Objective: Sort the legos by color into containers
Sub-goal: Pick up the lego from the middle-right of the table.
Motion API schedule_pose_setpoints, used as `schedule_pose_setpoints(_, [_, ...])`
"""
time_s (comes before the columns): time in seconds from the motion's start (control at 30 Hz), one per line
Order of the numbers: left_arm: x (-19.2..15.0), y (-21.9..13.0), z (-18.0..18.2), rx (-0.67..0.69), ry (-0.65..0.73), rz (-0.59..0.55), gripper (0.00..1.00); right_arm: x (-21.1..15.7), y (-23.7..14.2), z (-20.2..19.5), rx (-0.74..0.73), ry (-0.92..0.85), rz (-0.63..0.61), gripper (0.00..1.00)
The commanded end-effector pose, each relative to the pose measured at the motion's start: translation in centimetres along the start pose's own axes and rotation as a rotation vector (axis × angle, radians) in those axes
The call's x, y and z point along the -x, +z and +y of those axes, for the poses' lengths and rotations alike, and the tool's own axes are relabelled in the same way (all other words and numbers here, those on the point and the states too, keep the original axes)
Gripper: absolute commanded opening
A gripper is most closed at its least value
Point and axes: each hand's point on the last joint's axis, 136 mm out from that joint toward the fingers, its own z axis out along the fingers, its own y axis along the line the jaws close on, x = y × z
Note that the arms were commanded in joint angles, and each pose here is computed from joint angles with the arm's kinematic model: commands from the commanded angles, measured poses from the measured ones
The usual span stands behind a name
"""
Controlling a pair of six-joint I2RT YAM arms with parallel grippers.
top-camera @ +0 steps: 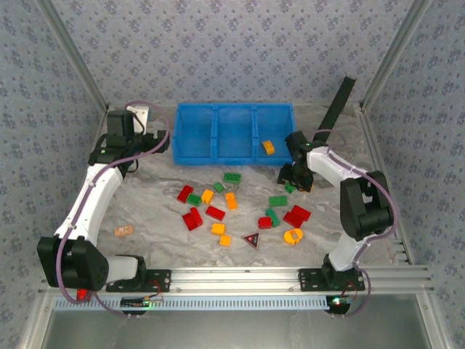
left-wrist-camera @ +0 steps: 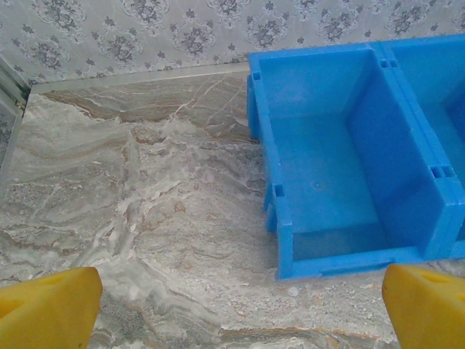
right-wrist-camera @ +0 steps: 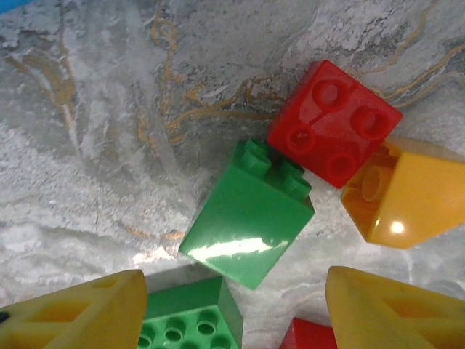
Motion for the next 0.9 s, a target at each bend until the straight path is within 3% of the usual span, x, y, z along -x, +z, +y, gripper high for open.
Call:
schedule_pose_setpoints(0.0, [0.0, 0.0, -0.2, 0.002, 0.019, 0.008, 0.99, -0.1, 1.0, -0.2, 0.002, 0.045, 0.026, 0.67])
schedule_pose_setpoints(0.13, [-0.2, 0.1, -0.2, 0.000, 0.024, 0.016, 0.99, -0.1, 1.8, -0.1, -0.003, 0.047, 0.043, 0.63])
schedule_pose_setpoints(0.47, [-0.8, 0.4, -0.4, 0.006, 0.028, 0.046, 0.99, -0.2, 3.5, 0.0, -0.017, 0.015, 0.075, 0.33])
schedule_pose_setpoints(0.63, [-2.6, -0.3, 0.4, 0.108, -0.039, 0.167, 0.99, 0.9, 1.1, 1.4, -0.024, -0.089, 0.058, 0.24])
schedule_pose_setpoints(0.87, [-10.1, -1.2, -0.2, 0.085, -0.166, 0.331, 0.99, 3.3, -5.8, 4.6, -0.007, -0.271, -0.073, 0.22])
